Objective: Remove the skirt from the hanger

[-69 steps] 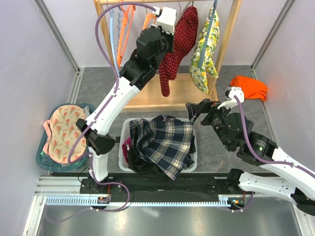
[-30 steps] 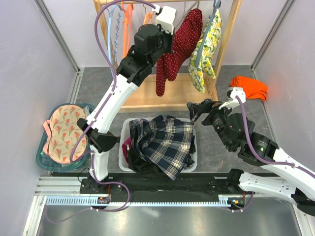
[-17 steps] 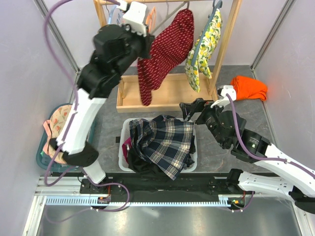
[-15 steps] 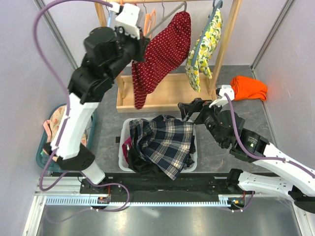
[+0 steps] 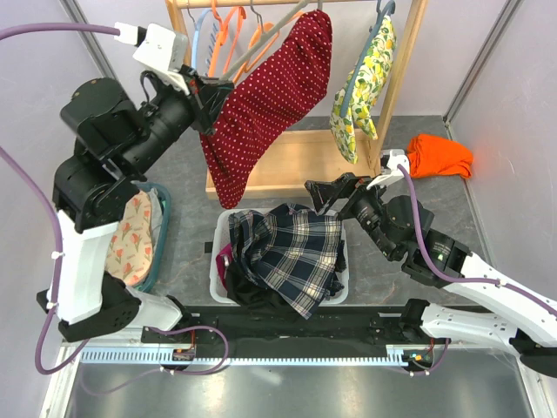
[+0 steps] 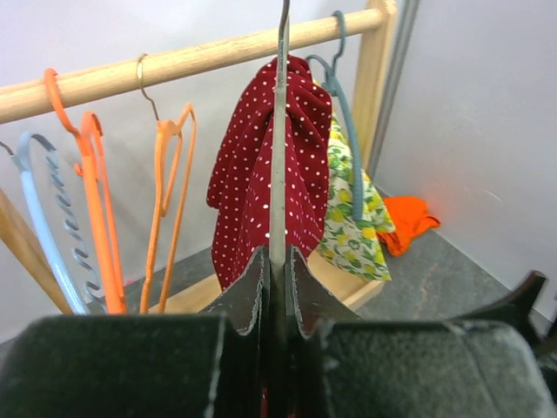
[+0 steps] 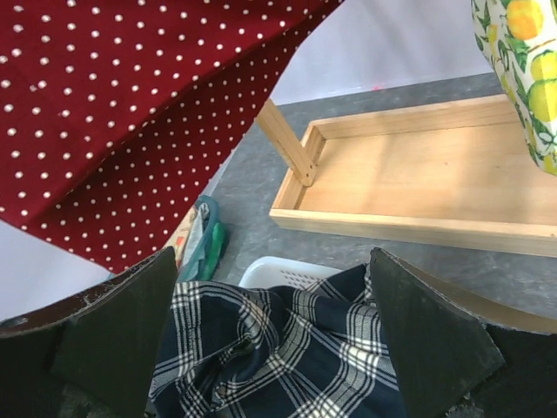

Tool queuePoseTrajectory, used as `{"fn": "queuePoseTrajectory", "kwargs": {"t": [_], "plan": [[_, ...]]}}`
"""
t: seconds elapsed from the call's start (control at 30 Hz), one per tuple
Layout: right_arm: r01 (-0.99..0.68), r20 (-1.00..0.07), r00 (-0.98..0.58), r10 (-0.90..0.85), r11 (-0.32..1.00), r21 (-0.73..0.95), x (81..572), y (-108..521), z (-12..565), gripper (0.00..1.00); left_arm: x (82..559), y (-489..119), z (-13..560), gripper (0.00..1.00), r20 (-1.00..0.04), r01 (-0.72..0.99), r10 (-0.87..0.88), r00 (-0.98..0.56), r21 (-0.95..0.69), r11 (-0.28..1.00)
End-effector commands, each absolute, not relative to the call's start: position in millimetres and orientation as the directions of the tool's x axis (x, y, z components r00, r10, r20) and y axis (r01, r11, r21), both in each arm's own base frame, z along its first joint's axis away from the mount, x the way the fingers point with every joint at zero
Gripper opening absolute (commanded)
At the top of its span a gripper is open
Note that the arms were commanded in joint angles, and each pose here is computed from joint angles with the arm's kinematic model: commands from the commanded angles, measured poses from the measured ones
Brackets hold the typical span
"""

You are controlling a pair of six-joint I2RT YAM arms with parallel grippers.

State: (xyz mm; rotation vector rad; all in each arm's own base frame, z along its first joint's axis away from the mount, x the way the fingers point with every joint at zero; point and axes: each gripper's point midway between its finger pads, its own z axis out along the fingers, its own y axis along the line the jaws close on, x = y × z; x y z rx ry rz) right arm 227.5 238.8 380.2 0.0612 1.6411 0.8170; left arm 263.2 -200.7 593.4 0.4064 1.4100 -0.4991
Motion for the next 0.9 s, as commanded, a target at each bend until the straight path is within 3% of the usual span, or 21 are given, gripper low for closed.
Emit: {"fn": "queuePoseTrajectory", "kwargs": {"t": [0.0, 0.17, 0.47, 0.7, 0.8, 0.87], "plan": [[-0.43, -0.8, -0.227, 0.555, 0.68, 0.594, 223.8, 236.9, 400.0, 0.98, 220.5, -195.1, 623.3, 0.02, -0.971, 0.661, -0.203, 0.128, -0.069, 0.747], [-0.507, -0.715, -0.224, 0.663, 0.547, 0.666, 221.7, 245.3, 426.9, 0.98, 192.5, -200.7, 615.2, 0.02, -0.976, 0.749, -0.2, 0.088, -0.067, 0.659], [-0.611, -0.562, -0.413, 0.717, 0.24, 0.755, 214.7, 305.6, 443.5, 0.98, 174.2, -197.6, 623.0, 0.02, -0.97, 0.785, -0.224, 0.089, -0.07, 0.615], [-0.624, -0.516, -0.462, 0.721, 0.148, 0.767, 221.3, 324.7, 447.3, 0.98, 172.5, -197.0, 624.3, 0.02, -0.969, 0.788, -0.229, 0.09, -0.071, 0.612], [-0.659, -0.514, -0.441, 0.736, 0.124, 0.742, 219.7, 321.5, 460.8, 0.9, 173.6, -197.2, 621.1, 0.02, -0.971, 0.785, -0.222, 0.085, -0.072, 0.615], [-0.686, -0.512, -0.422, 0.748, 0.106, 0.72, 216.0, 316.4, 475.0, 0.79, 176.8, -198.1, 616.4, 0.02, -0.974, 0.779, -0.212, 0.078, -0.073, 0.622]]}}
